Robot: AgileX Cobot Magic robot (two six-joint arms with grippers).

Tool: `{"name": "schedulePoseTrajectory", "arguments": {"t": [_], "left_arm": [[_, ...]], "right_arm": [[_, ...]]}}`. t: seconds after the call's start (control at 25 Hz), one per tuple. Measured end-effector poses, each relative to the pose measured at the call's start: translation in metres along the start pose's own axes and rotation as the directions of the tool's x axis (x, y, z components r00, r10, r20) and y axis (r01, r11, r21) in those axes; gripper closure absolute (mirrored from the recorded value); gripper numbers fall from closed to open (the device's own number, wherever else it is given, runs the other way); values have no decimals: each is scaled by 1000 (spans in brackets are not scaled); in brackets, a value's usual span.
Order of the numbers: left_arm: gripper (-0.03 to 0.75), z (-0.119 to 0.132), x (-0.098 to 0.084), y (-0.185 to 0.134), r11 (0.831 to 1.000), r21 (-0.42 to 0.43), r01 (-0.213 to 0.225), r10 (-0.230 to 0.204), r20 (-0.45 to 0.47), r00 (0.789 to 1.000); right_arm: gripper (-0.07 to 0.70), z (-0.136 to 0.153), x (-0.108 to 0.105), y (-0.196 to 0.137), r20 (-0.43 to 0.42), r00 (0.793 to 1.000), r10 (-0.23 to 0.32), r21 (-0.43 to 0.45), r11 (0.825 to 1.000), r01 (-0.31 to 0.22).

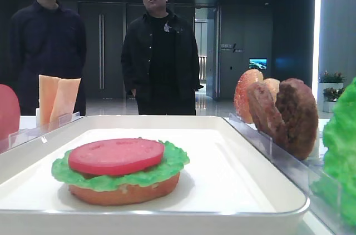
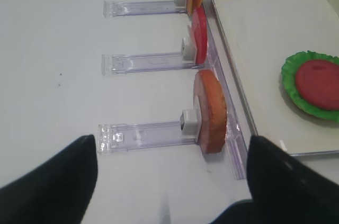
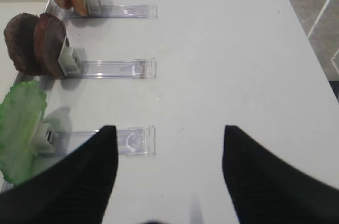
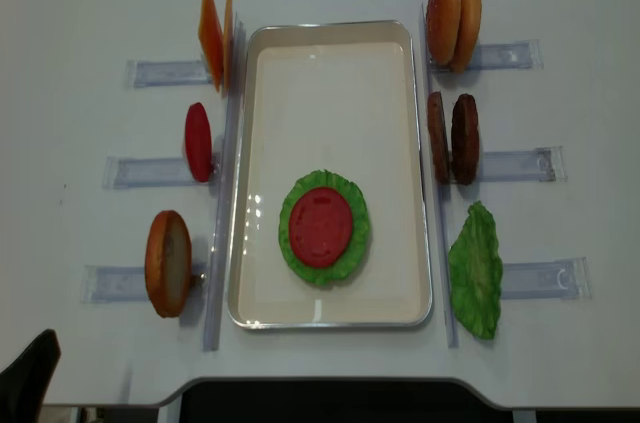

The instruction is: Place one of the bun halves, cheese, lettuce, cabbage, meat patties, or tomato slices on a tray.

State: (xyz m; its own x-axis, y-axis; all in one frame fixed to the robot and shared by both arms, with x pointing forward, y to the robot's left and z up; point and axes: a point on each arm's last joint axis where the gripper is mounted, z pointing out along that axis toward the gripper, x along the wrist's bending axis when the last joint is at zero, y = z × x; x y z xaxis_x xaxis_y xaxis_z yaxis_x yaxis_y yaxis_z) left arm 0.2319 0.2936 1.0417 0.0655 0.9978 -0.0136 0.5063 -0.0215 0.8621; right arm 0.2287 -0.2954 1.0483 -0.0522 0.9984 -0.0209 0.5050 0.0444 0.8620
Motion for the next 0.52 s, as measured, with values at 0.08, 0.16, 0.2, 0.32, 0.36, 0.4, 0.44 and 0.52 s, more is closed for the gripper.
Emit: {"name": "schedulePoseTrajectory", "arguments": {"t": [0.08, 0.16, 0.2, 0.32, 0.36, 0.4, 0.44, 0.52], "left_arm": [[25, 0, 0, 0, 1000, 0, 1, -1, -1, 1000], [24, 0, 0, 0, 1000, 0, 3, -3, -1, 1000], [24, 0, 0, 0, 1000, 0, 2, -2, -2, 1000], [24, 0, 0, 0, 1000, 0, 3, -3, -2, 1000], [24, 0, 0, 0, 1000, 0, 3, -3, -3, 1000], [24, 0, 0, 0, 1000, 0, 3, -3, -3, 1000], [24, 0, 0, 0, 1000, 0, 3, -3, -3, 1000], [24, 0, 0, 0, 1000, 0, 2, -2, -3, 1000]], "right_arm": [[216, 0, 0, 0, 0, 1000, 0, 0, 1000, 0], [216, 0, 0, 0, 0, 1000, 0, 0, 1000, 0], [216, 0, 0, 0, 0, 1000, 0, 0, 1000, 0], [216, 0, 0, 0, 0, 1000, 0, 0, 1000, 0], [216, 0, 0, 0, 0, 1000, 0, 0, 1000, 0], [216, 0, 0, 0, 0, 1000, 0, 0, 1000, 0], [216, 0, 0, 0, 0, 1000, 0, 0, 1000, 0], [216, 0, 0, 0, 0, 1000, 0, 0, 1000, 0]]}}
